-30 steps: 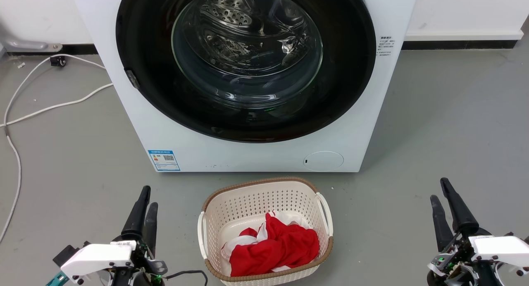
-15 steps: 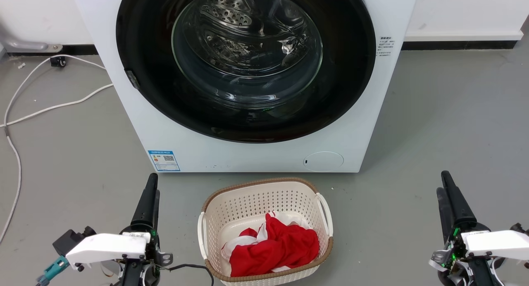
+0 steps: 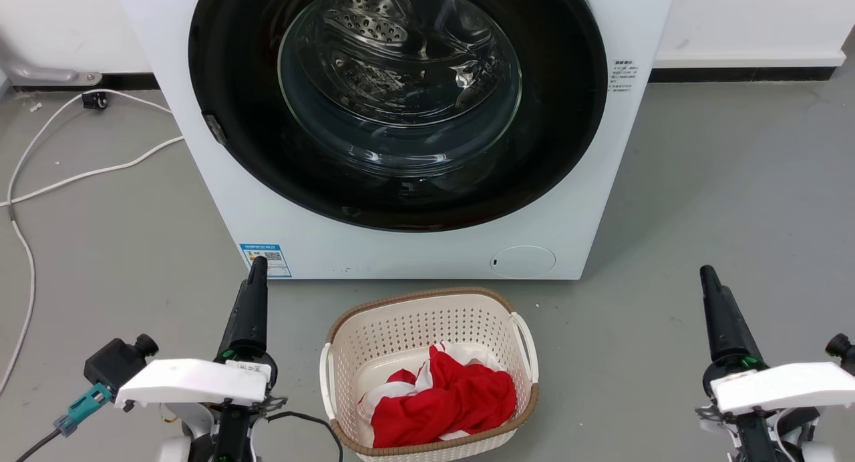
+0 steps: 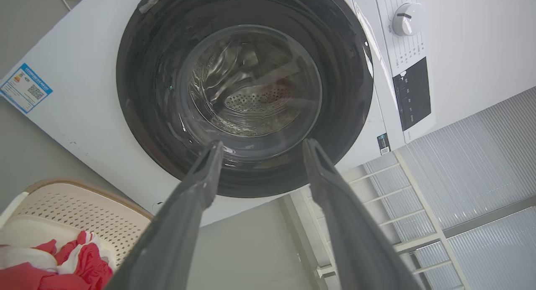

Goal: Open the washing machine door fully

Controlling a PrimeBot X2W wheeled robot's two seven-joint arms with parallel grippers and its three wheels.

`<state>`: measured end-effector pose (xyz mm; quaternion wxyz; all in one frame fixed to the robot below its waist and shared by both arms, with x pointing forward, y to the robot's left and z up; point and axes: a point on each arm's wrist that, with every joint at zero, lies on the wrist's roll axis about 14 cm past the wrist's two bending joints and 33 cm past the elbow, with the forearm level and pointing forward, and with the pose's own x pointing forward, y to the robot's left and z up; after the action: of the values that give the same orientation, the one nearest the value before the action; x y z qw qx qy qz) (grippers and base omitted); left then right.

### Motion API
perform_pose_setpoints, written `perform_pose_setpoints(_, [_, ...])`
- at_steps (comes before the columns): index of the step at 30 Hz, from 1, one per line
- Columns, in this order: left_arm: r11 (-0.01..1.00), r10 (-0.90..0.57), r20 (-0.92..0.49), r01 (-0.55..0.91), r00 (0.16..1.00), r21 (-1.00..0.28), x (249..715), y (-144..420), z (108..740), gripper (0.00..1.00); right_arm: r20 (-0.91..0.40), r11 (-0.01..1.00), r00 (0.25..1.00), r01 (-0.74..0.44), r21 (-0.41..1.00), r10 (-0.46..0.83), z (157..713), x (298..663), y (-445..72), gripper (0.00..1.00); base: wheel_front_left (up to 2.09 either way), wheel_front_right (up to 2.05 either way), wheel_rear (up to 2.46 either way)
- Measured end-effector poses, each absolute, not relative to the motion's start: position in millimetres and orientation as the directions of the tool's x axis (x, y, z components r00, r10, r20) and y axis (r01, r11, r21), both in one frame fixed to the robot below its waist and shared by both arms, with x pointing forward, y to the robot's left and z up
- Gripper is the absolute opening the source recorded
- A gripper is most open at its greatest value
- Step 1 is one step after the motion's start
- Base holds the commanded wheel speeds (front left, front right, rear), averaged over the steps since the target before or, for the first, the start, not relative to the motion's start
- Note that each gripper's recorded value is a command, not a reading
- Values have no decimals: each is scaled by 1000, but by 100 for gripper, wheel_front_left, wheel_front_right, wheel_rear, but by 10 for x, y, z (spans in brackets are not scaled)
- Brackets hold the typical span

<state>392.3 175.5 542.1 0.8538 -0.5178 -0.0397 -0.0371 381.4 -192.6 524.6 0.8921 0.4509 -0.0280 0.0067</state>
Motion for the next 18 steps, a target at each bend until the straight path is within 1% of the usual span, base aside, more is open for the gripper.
perform_pose_setpoints(1, [461, -22, 106, 104, 994, -881, 3923, 1755, 5421, 100, 56, 593, 998, -37, 804, -13, 5246, 3814, -1926, 100, 0, 0, 0])
perform_pose_setpoints(2, [497, -25, 111, 109, 994, -861, 3923, 1745, 5433, 100, 59, 638, 998, -42, 769, -4, 5252, 3811, -1900, 100, 0, 0, 0])
perform_pose_setpoints(5, [550, -30, 116, 114, 993, -827, 3922, 1724, 5443, 100, 64, 691, 998, -47, 722, 1, 5262, 3805, -1882, 100, 0, 0, 0])
perform_pose_setpoints(6, [550, -30, 116, 114, 993, -827, 3922, 1724, 5443, 100, 64, 691, 998, -47, 722, 1, 5262, 3805, -1882, 100, 0, 0, 0])
perform_pose_setpoints(7, [586, -34, 119, 116, 992, -802, 3921, 1711, 5447, 100, 63, 722, 998, -47, 690, 5, 5253, 3795, -1873, 100, 0, 0, 0])
perform_pose_setpoints(12, [653, -45, 126, 125, 991, -747, 3919, 1675, 5457, 100, 63, 781, 998, -48, 622, 11, 5238, 3776, -1854, 100, 0, 0, 0])
perform_pose_setpoints(13, [680, -46, 128, 125, 991, -723, 3918, 1671, 5456, 100, 63, 801, 998, -49, 597, 14, 5236, 3775, -1848, 100, 0, 0, 0])
perform_pose_setpoints(18, [738, -55, 135, 131, 989, -662, 3922, 1647, 5466, 100, 61, 843, 998, -55, 535, 26, 5225, 3773, -1821, 100, 0, 0, 0])
